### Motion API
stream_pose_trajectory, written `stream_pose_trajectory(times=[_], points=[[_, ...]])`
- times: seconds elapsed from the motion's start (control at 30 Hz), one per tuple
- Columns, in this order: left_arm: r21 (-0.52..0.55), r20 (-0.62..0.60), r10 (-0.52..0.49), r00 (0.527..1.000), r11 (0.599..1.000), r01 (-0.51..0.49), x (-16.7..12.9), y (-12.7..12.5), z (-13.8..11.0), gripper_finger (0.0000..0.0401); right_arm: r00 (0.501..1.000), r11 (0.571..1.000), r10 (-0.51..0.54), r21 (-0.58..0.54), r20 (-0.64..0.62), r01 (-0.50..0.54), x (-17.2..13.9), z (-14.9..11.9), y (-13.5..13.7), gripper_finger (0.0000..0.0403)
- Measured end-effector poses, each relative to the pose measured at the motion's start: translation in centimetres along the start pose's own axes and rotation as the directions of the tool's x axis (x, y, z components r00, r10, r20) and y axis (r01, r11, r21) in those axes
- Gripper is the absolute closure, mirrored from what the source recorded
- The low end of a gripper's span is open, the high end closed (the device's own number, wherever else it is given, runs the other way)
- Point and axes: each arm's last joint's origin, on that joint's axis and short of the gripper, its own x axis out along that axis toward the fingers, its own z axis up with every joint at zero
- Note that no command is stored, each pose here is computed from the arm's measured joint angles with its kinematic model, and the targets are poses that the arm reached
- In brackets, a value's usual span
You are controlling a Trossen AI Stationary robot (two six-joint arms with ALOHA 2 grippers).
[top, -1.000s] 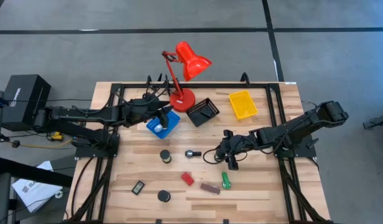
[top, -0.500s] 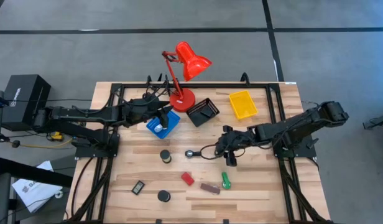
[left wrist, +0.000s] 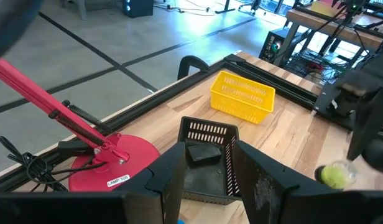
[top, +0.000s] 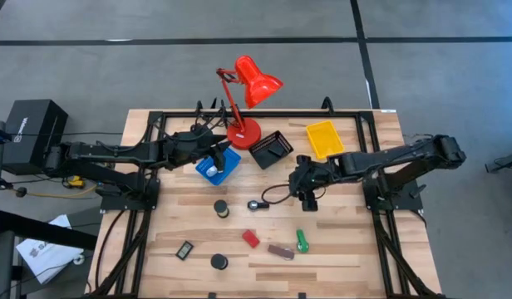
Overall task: Pick & Place Office items
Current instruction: Put the right green hourglass into the yellow bin
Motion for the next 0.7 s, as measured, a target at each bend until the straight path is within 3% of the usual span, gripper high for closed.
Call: stream_pose_trajectory(times=[0.33, 0.57, 0.7], points=[[0.001, -0.003, 0.001, 1.0, 1.0, -0.001, 0.0, 0.0, 0.0, 0.027, 0.984, 0.992, -0.121, 0.004, -0.13, 0.122, -4.8, 2.4, -3.2, 0.02], [0.021, -0.004, 0.002, 1.0, 1.0, -0.002, 0.0, 0.0, 0.0, 0.027, 0.952, 0.971, -0.205, 0.078, -0.229, 0.228, -7.9, 0.7, -6.3, 0.02], [0.023, -0.004, 0.002, 1.0, 1.0, -0.002, 0.0, 0.0, 0.0, 0.027, 0.936, 0.937, -0.278, 0.154, -0.216, 0.314, -9.7, -0.4, -8.6, 0.0199]])
